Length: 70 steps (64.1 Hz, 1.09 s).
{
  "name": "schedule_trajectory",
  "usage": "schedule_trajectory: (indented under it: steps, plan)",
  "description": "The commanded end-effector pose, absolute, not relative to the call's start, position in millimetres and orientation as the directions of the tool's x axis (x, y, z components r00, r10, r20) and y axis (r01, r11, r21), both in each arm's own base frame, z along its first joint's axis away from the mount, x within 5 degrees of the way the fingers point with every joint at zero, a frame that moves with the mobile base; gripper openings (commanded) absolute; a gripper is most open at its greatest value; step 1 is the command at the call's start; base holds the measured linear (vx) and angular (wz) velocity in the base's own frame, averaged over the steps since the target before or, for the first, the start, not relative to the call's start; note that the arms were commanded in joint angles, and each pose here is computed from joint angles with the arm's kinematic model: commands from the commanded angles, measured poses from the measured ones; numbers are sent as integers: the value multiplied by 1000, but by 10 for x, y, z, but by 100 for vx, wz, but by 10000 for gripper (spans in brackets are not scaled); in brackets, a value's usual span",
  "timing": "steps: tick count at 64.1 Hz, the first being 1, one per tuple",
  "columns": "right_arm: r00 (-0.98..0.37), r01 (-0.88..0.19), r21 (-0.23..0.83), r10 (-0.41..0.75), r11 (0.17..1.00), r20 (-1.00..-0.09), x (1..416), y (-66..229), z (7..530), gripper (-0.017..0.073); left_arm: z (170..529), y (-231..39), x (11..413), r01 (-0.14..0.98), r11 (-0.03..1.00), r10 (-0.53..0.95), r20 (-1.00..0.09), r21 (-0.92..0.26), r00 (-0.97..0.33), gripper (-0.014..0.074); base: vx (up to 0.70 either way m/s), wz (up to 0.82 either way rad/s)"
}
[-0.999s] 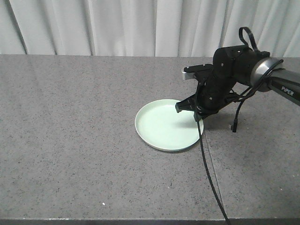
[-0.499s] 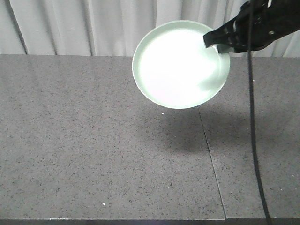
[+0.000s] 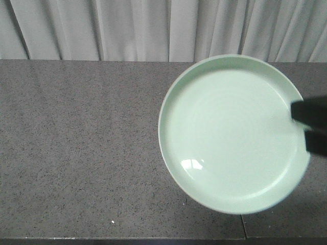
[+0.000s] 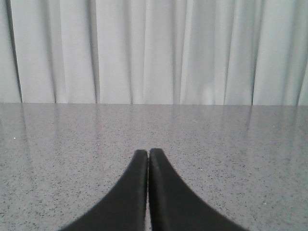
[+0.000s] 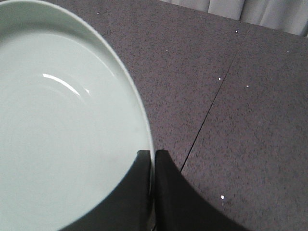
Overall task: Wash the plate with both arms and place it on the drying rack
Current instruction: 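Lift the plate with the right gripper and tilt it upright, then hold the plate in the right gripper while the base turns away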
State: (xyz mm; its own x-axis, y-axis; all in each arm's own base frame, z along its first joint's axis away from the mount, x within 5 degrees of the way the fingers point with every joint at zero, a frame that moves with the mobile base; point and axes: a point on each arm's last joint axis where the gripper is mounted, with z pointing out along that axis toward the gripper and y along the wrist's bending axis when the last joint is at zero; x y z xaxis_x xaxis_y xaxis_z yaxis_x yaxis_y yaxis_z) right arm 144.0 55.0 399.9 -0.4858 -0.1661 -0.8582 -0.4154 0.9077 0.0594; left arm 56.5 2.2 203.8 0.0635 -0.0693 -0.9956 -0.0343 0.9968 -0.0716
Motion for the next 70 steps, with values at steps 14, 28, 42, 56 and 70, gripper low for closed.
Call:
schedule_trajectory:
  steps: [14,28,42,56,70]
  plan:
    - [-375,-364,179,32,914,-926,675,341,3491,-2,2046,16,556,-21,996,-79,-988,-83,133,-6,0,0]
    - [-312,-367,197,79,909,-947,431,274,3456,-2,2046,16,556,-21,996,-79,-988,-83,133,-6,0,0]
    - [-338,-370,200,69,907,-939,409,277,3429,-2,2046,16,556,-21,996,-79,-988,-83,133,-6,0,0]
    - [-343,-370,200,66,907,-937,407,277,3424,-2,2046,16,556,-21,996,-79,-988,-83,133,-6,0,0]
    - [-346,-370,200,65,907,-936,406,278,3422,-2,2046,16,556,-21,996,-79,-988,-83,133,-6,0,0]
